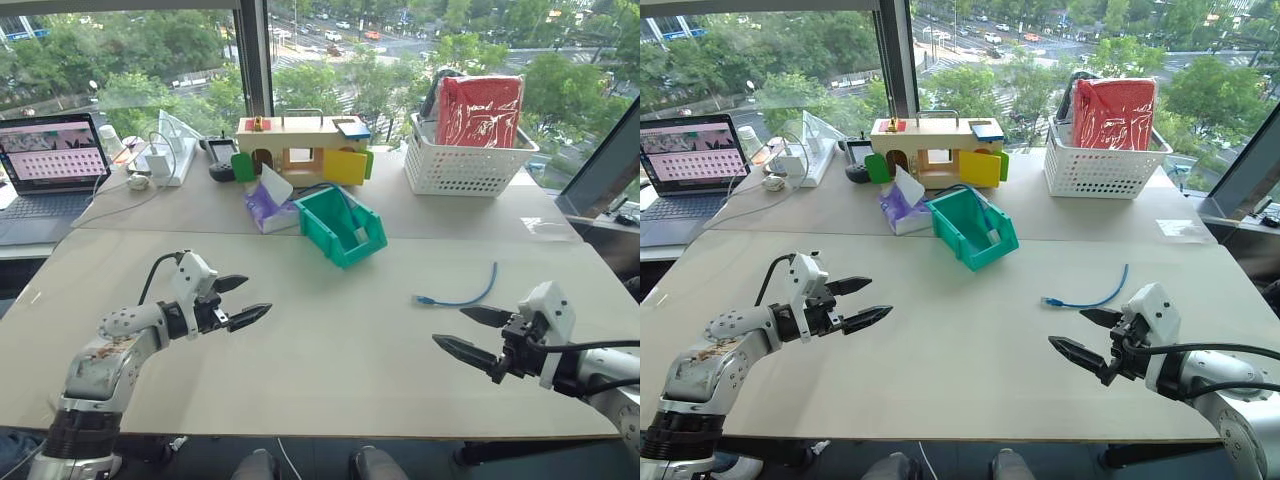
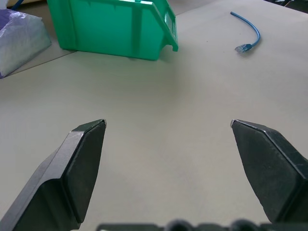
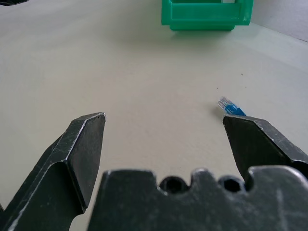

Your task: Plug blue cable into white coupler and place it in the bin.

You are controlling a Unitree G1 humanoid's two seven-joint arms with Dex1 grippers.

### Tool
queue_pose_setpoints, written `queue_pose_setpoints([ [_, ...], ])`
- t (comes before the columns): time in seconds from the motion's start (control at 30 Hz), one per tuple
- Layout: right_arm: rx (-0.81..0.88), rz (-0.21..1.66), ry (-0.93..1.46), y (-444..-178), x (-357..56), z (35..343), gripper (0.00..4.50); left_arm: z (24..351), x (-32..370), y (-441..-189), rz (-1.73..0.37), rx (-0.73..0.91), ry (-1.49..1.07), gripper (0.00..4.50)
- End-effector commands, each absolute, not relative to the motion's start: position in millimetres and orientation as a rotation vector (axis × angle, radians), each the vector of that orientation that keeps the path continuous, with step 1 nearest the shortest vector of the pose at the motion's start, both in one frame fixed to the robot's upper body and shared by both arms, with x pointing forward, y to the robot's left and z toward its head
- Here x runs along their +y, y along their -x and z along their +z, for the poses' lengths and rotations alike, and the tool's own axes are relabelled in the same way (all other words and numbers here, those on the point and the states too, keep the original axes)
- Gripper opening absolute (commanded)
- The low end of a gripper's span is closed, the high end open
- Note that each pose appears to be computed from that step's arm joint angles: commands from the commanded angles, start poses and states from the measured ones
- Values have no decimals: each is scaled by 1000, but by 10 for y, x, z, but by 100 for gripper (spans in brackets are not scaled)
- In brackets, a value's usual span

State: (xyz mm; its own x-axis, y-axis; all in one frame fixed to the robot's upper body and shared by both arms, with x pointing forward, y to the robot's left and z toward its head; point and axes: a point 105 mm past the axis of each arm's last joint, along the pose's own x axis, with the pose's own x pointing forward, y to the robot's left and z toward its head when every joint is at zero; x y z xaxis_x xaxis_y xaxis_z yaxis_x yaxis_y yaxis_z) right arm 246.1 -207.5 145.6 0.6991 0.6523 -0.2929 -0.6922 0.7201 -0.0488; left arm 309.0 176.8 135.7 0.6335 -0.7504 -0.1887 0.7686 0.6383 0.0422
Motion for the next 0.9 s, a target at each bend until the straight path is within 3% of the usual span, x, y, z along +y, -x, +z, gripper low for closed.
queue_pose_setpoints([
  [0.03,209,723,214,-2460,-2117,1588,450,1552,1681,-3090,-963,117,-154,448],
  [0.13,218,673,265,-2633,-2229,1615,450,1729,1506,-2966,-1142,111,-143,448],
  [0.33,285,719,405,-3118,-2281,1513,450,1749,1404,-2729,-1275,154,-133,448],
  [0.53,397,794,474,-3417,-2305,1230,450,1715,1420,-2639,-1254,166,-152,448],
  [0.87,471,859,452,-3696,-2256,1022,450,1649,1481,-2566,-1202,173,-165,448],
  [0.9,491,866,456,-3710,-2247,975,424,1644,1488,-2563,-1197,172,-164,450],
])
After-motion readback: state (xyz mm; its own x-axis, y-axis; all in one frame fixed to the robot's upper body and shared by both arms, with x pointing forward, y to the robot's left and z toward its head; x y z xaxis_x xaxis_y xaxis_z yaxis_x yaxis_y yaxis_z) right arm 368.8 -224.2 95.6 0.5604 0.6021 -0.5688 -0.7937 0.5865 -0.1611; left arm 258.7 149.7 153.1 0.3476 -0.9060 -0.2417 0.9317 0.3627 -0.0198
